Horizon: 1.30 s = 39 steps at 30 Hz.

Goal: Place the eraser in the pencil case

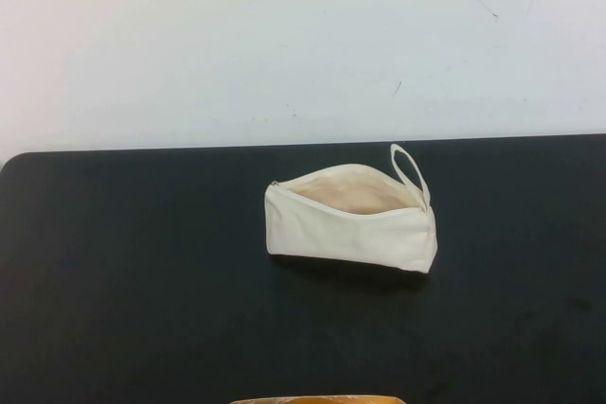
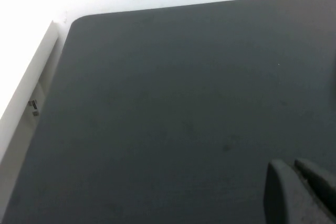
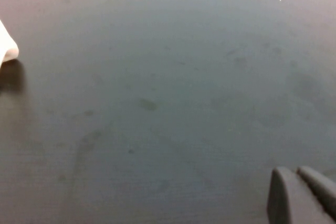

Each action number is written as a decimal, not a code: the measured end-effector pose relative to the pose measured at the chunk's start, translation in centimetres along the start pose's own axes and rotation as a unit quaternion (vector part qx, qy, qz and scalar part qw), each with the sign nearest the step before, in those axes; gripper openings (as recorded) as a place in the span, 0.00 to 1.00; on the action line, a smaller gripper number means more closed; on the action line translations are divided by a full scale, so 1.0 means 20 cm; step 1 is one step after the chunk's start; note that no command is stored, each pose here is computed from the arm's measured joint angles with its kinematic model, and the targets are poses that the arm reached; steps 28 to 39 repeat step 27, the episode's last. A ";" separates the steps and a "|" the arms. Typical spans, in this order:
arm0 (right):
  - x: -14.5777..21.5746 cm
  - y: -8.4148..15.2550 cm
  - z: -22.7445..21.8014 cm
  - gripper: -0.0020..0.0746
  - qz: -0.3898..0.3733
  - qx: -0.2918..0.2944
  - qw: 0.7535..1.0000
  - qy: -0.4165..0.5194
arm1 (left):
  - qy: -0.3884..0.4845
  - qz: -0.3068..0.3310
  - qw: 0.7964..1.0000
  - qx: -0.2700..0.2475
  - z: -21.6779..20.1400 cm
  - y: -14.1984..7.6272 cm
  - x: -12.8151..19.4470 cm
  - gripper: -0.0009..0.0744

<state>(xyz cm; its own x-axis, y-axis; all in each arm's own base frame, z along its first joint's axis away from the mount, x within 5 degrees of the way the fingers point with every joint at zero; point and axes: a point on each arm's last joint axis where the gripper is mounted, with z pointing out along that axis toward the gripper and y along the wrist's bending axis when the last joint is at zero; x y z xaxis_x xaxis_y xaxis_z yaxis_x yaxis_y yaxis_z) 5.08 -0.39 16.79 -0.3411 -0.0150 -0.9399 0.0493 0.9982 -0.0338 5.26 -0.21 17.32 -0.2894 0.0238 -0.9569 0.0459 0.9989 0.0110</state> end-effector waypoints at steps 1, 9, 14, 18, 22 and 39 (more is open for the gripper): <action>0.00 0.00 0.00 0.02 0.000 0.000 1.000 0.000 | 0.000 0.000 1.000 0.000 0.00 0.00 0.00 0.01; 0.00 0.00 0.00 0.02 0.000 0.000 1.000 0.000 | 0.000 -0.030 1.000 0.000 0.00 0.00 0.00 0.01; 0.00 0.00 0.00 0.02 0.000 0.000 1.000 0.000 | 0.000 -0.039 0.999 0.000 0.00 0.00 0.00 0.01; 0.00 0.00 0.00 0.02 0.000 0.000 1.000 0.000 | 0.000 -0.039 0.999 0.000 0.00 0.00 0.00 0.01; 0.00 0.00 0.00 0.02 0.000 0.000 1.000 0.000 | 0.000 -0.039 0.999 0.000 0.00 0.00 0.00 0.01; 0.00 0.00 0.00 0.02 0.000 0.000 1.000 0.000 | 0.000 -0.039 0.999 0.000 0.00 0.00 0.00 0.01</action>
